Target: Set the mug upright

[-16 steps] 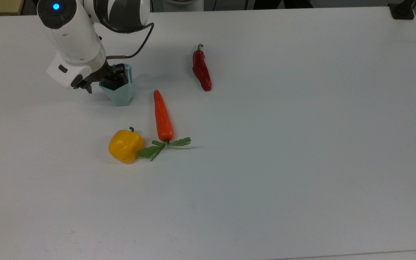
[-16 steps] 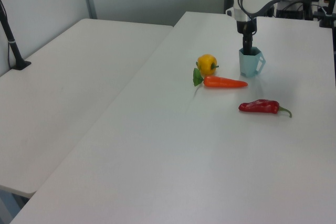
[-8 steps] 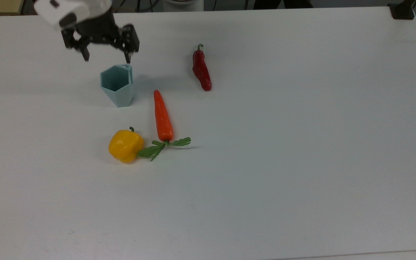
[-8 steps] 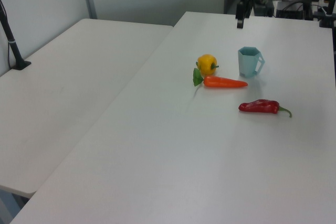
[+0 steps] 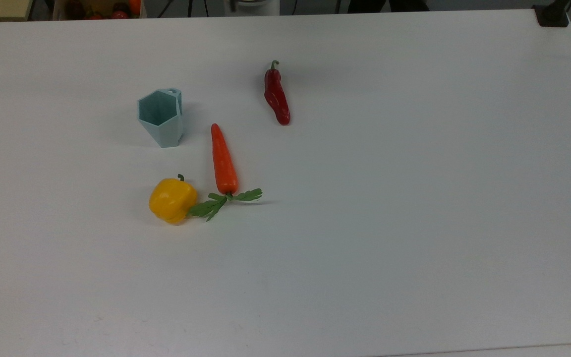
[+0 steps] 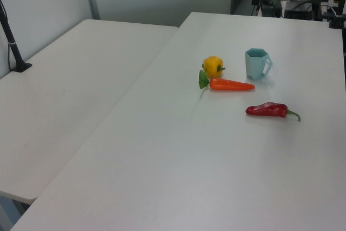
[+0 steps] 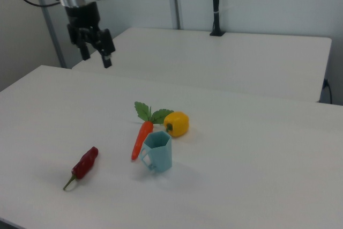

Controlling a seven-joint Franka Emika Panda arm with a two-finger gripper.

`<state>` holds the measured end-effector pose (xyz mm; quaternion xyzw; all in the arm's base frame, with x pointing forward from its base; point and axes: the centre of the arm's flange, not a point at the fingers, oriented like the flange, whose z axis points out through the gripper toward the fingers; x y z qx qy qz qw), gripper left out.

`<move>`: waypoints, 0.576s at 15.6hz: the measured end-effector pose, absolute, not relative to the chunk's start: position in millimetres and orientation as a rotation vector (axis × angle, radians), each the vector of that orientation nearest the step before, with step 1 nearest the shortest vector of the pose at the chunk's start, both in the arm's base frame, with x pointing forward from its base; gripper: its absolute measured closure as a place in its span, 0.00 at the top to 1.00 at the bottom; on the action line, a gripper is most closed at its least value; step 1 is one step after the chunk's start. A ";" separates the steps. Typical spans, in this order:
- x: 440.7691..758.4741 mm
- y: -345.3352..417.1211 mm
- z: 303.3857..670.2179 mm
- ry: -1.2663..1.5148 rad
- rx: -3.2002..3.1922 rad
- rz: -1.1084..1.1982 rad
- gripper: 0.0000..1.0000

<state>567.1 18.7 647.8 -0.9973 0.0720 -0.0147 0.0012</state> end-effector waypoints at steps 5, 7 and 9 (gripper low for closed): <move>542.7 46.5 664.3 0.155 -3.068 -0.027 1.00; 542.0 47.1 661.6 0.091 -3.071 -0.028 1.00; 545.8 39.8 659.9 0.014 -3.070 -0.072 1.00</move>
